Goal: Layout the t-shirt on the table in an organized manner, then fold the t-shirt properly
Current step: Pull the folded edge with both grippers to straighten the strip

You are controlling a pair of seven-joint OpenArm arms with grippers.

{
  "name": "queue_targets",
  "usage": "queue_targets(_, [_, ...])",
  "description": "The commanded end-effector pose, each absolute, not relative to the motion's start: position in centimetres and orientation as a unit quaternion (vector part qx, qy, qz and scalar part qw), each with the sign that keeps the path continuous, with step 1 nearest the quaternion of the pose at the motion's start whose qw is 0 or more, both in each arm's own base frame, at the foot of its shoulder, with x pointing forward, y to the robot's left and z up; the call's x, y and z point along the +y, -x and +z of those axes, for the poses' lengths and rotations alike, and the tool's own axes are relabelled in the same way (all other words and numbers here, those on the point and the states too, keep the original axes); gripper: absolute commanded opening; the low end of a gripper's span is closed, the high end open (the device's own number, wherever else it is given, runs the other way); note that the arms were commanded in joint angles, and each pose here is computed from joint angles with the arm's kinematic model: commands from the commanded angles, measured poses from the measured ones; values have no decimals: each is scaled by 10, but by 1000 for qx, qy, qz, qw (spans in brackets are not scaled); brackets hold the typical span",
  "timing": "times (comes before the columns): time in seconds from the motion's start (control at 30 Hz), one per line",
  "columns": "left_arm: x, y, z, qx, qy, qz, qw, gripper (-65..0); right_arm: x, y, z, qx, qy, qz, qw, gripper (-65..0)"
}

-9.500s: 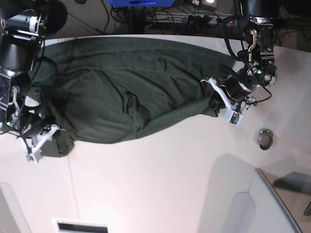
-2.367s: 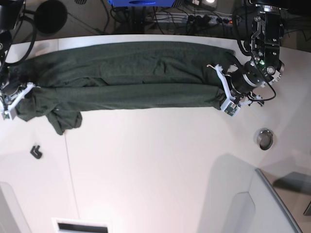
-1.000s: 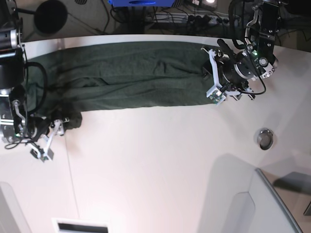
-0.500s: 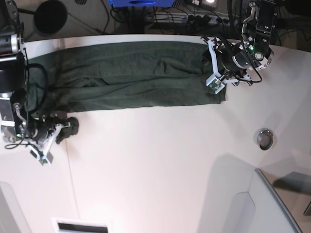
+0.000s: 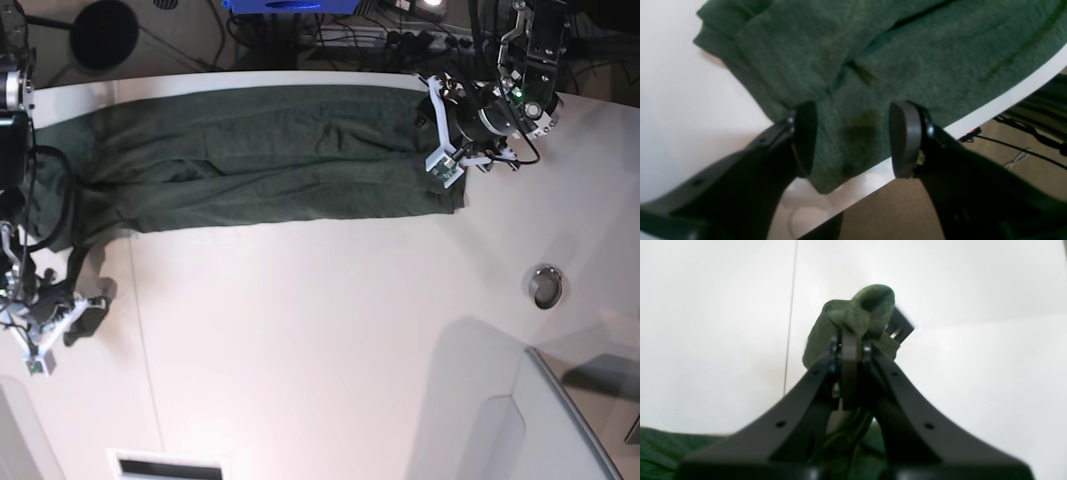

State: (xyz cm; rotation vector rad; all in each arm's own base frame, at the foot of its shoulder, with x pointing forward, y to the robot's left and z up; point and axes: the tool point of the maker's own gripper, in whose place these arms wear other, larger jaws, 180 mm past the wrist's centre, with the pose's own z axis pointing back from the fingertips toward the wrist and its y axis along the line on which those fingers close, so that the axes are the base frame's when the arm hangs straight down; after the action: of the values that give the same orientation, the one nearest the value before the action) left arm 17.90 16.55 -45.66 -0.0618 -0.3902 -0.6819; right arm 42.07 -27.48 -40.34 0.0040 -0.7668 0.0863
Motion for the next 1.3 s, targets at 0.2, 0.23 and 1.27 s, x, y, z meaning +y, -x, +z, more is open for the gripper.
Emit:
queue_targets(0.2, [168,-186,-450,-204,24,-332,921,-323,-343,-448,-339,-480,49,-61,874,-650])
queue_targets(0.23, [168,-186,-450,-204,24,-332,921,-323,-350,-450,-332,-485,55,-61,871,-650])
queue_targets(1.27, [168,-186,-449,-204,24,-333,920,-323,-421,-479,-224,-613,140,-101,771,-650])
